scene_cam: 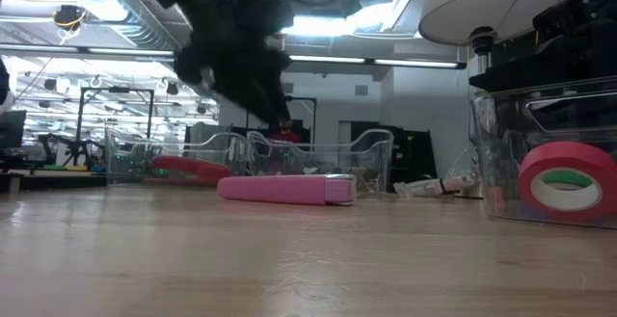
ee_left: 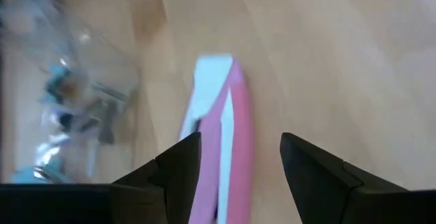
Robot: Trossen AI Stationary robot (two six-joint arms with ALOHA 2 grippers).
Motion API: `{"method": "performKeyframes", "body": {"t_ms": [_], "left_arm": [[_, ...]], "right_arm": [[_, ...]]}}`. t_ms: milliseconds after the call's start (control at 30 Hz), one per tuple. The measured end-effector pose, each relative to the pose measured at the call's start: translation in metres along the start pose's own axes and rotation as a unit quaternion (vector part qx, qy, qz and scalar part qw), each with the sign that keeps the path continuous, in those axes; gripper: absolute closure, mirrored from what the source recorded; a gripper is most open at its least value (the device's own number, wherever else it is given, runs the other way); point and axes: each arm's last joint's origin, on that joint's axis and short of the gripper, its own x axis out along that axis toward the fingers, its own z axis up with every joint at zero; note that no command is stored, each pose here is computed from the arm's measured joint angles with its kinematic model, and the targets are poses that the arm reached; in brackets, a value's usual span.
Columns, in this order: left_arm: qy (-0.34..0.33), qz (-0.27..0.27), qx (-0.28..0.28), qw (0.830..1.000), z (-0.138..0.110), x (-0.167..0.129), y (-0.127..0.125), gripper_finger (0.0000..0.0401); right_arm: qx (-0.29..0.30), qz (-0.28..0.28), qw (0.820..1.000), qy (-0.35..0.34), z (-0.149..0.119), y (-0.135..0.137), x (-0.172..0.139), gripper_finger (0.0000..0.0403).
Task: Pick and place Stapler, Stapler remover, tape
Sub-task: Put the pink stapler into the top left transparent bin
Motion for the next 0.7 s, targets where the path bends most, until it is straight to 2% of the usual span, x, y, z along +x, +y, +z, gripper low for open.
{"method": "performKeyframes", "body": {"t_ms": [100,267,367,500,700], "left_arm": [[0.031,0.021,-0.001,0.999,-0.002,0.02,-0.007,0.0203],[0.048,0.057,0.019,0.997,-0.002,0.041,-0.016,0.0203],[0.042,0.053,0.021,0.997,0.0,0.046,-0.019,0.0203],[0.038,0.042,-0.005,0.998,-0.002,0.048,-0.016,0.0203],[0.072,0.018,-0.027,0.997,-0.018,0.072,-0.015,0.0203]], "right_arm": [[0.0,0.0,1.0,0.0,0.0,0.0,0.0,0.0163],[0.0,0.0,1.0,0.0,0.0,0.0,0.0,0.0163],[0.0,0.0,1.0,0.0,0.0,0.0,0.0,0.0163],[0.0,0.0,1.0,0.0,0.0,0.0,0.0,0.0163],[0.0,0.0,1.0,0.0,0.0,0.0,0.0,0.0163]]}}
